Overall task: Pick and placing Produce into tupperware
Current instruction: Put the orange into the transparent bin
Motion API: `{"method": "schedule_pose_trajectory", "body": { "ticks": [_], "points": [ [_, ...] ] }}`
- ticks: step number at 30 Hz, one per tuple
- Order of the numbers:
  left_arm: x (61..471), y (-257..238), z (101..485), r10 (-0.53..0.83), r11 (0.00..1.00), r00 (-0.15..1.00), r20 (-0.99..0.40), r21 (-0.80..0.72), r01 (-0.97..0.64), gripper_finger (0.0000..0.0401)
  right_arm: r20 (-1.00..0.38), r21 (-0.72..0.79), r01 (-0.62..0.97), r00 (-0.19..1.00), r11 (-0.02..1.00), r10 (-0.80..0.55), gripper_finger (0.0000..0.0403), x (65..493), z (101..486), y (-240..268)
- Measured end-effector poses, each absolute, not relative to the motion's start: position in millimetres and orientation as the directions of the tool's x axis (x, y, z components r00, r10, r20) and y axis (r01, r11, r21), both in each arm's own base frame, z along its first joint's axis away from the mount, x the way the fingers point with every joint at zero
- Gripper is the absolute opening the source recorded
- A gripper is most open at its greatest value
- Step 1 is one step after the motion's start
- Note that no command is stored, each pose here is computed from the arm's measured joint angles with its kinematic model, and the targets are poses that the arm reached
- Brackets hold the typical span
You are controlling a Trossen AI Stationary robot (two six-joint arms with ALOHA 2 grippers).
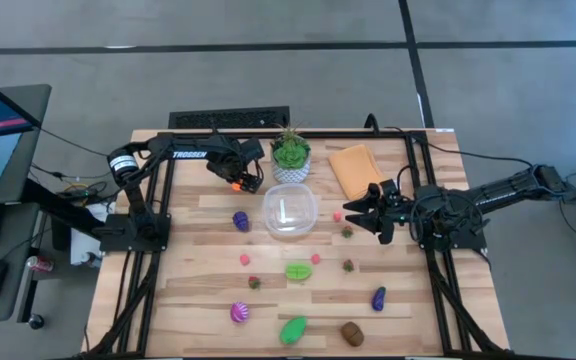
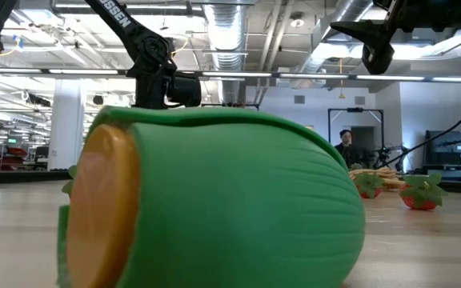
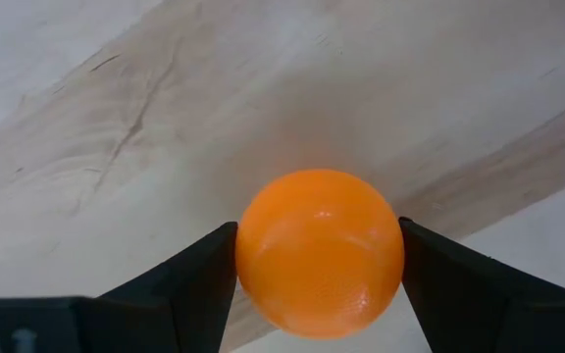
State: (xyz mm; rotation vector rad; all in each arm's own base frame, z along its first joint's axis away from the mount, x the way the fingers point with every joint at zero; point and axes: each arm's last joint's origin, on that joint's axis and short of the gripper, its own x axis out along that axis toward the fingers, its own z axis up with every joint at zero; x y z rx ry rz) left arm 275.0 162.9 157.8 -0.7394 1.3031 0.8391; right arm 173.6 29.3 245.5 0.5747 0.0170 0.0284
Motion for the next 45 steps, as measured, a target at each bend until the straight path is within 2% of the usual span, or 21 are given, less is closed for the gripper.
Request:
{"method": "schedule_pose_trajectory", "body": {
  "ticks": [11, 21, 28, 36, 40, 45],
  "points": [
    [265.7, 155.7, 188.7, 0.129, 0.544, 0.128, -0.983, -0.037, -0.838, 0.0251, -0.009, 0.543, -0.021, 0.999, 0.839, 0.031, 0.0255, 173.6, 245.4, 29.3],
    [254.0, 127.2, 246.2, 0.209, 0.618, 0.314, -0.926, -0.124, -0.776, 0.0251, -0.009, 0.543, -0.015, 1.000, 0.839, 0.023, 0.0255, 173.6, 245.4, 29.1],
    [254.7, 91.4, 273.9, 0.209, 0.717, 0.449, -0.869, -0.176, -0.675, 0.0251, -0.009, 0.538, -0.001, 1.000, 0.843, 0.007, 0.0255, 173.6, 245.4, 28.6],
    [283.0, 48.1, 281.2, 0.157, 0.876, 0.617, -0.771, -0.180, -0.448, 0.0251, -0.009, 0.537, 0.008, 1.000, 0.844, -0.004, 0.0255, 173.6, 245.4, 28.3],
    [296.4, 35.1, 284.9, 0.137, 0.922, 0.698, -0.702, -0.167, -0.349, 0.0251, -0.009, 0.537, 0.017, 1.000, 0.844, -0.014, 0.0255, 173.6, 245.4, 28.0],
    [308.3, 30.7, 275.8, 0.156, 0.934, 0.703, -0.694, -0.128, -0.333, 0.0251, -0.008, 0.543, 0.016, 1.000, 0.840, -0.014, 0.0255, 173.9, 245.4, 28.1]
  ]
}}
